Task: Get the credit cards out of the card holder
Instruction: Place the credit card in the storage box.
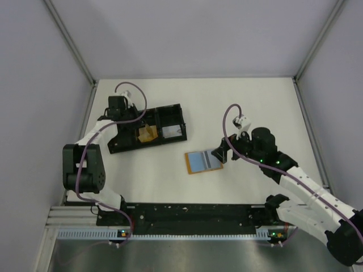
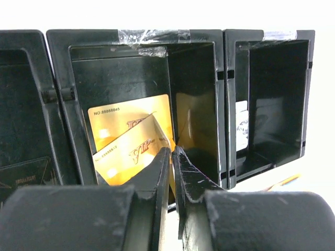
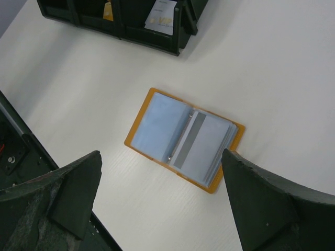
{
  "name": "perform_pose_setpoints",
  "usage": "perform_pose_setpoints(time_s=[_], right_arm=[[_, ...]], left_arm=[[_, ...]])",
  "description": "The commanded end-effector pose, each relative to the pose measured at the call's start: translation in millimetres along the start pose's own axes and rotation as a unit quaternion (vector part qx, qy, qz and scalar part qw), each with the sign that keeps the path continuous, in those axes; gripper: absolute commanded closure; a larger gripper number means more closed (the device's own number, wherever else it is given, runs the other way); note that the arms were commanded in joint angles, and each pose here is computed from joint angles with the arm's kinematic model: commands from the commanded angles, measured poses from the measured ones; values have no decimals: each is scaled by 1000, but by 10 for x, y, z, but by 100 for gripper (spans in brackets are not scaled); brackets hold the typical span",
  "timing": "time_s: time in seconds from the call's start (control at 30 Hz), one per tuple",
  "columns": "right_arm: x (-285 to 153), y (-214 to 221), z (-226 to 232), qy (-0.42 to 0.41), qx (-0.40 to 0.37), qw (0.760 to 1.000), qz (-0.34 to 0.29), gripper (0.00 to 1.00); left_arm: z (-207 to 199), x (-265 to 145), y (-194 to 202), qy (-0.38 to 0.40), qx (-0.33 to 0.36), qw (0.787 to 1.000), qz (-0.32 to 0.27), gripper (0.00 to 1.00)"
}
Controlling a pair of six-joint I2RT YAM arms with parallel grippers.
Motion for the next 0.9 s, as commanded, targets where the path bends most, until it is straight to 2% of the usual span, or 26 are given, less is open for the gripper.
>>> perform_pose_setpoints(time_s=[0.0, 0.1, 0.2, 0.3, 0.47, 0.67, 0.87], right_arm=[[28, -68, 16, -5, -2, 1000, -17, 5], [28, -69, 15, -5, -1, 1000, -17, 5], [22, -72, 18, -4, -1, 1000, -16, 5], [26, -68, 14, -2, -1, 1000, -14, 5], [22, -80, -18, 13, 1, 1000, -14, 5], [65, -15, -80, 38, 18, 999, 16, 5], [186, 134, -138, 51, 53, 996, 55, 10]], left_arm=[[-75, 125, -203, 21, -7, 999, -43, 87], [-79, 188, -193, 22, -15, 999, -46, 87], [-43, 154, -192, 3, -14, 999, -51, 81], [-10, 23, -217, -26, -3, 998, -64, 69], [-42, -297, -299, -56, 10, 993, -102, 42], [-417, -683, -222, -24, 45, 989, -136, 37], [-1086, -871, 332, 90, 93, 985, -118, 37]])
Point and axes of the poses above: each gripper's point midway between its finger pads, its own x axis out along the fingers, its own z axis along the line the jaws close on, y = z × x, the point moved 6 cm from there along -x, back along the fingers, and after that the axes turned 2 degrees about x, right-handed, at the moved point
